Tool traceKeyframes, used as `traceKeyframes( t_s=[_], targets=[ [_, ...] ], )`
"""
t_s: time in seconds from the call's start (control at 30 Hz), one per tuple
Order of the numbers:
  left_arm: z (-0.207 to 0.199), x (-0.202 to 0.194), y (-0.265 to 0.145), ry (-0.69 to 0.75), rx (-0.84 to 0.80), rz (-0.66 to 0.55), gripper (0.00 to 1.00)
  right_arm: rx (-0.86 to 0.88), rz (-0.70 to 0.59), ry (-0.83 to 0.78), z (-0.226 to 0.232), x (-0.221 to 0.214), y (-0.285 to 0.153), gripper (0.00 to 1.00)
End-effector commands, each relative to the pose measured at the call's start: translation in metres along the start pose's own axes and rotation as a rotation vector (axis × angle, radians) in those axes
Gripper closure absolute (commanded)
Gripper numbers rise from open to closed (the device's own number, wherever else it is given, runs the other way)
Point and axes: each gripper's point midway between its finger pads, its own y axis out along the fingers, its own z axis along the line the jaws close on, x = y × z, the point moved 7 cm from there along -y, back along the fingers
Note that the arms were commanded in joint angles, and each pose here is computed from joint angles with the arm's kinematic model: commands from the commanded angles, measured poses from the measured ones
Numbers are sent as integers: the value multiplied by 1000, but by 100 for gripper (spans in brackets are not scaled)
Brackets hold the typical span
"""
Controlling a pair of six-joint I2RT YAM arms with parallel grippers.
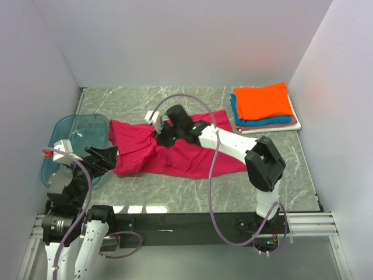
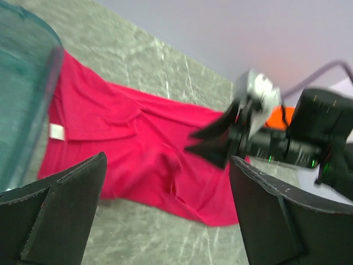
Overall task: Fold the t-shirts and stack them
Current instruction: Fold the tshirt
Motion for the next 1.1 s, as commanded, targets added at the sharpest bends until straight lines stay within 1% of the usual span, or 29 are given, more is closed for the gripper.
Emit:
traceKeyframes(
  t_s=[0.0,0.03,0.13,0.17,0.2,0.23,0.27,0.3,0.33,0.37,0.4,0.43,0.47,0.5,0.53,0.57,0.6,0.63,0.7,0.73,0.77,0.83,0.87,0.93,1.0,1.07],
  targets=[
    [-6,-8,13,-51,-63,42,2,-47,4,156,-27,-7,-13,57],
    [-7,-11,17,-63,-69,66,2,-31,7,166,-28,-11,-14,49],
    [-4,-30,32,-121,-92,165,3,-14,15,163,-36,-20,-28,42],
    [0,-41,38,-137,-89,205,6,-9,20,155,-36,-22,-32,41],
    [-3,-48,40,-164,-130,260,8,3,29,132,-37,-23,-39,41],
    [-2,-56,46,-177,-130,301,9,19,33,124,-41,-26,-45,40],
    [1,-66,53,-194,-143,337,12,101,23,102,-36,-26,-49,40],
    [2,-72,57,-218,-147,372,15,162,47,67,-32,-32,-55,40],
    [5,-84,65,-243,-138,459,18,189,46,63,-32,-33,-58,40],
    [9,-93,71,-257,-124,503,23,203,39,63,-33,-34,-62,40],
    [10,-98,76,-253,-124,539,26,239,33,59,-29,-35,-65,40],
    [16,-108,85,-253,-64,589,28,243,38,72,-27,-39,-66,40],
    [14,-109,90,-239,-48,601,31,230,27,73,-28,-38,-73,40],
    [8,-115,92,-218,-50,629,32,228,17,77,-29,-38,-76,40],
    [8,-121,100,-204,-12,643,33,226,21,96,-28,-45,-79,41],
    [2,-123,105,-214,4,643,33,196,1,105,-34,-44,-90,41],
    [-6,-137,109,-201,9,683,33,191,2,121,-35,-49,-95,41],
    [-6,-141,115,-197,48,664,33,180,-2,124,-37,-50,-101,41],
    [-11,-156,126,-245,81,663,40,143,-6,143,-43,-58,-116,41],
    [-11,-160,132,-263,103,642,48,133,-4,150,-44,-61,-121,41],
    [-8,-165,138,-313,154,617,59,114,-18,150,-46,-61,-130,41],
    [-12,-179,149,-340,181,624,60,99,-25,179,-48,-72,-139,41],
    [-13,-177,158,-350,215,570,60,89,-34,178,-49,-72,-145,41],
    [-17,-188,168,-347,232,570,59,79,-32,202,-50,-80,-150,41],
    [-22,-191,177,-348,262,553,59,79,-41,212,-50,-83,-155,41],
    [-21,-200,187,-343,306,579,58,71,-51,219,-51,-85,-159,41]
  ],
)
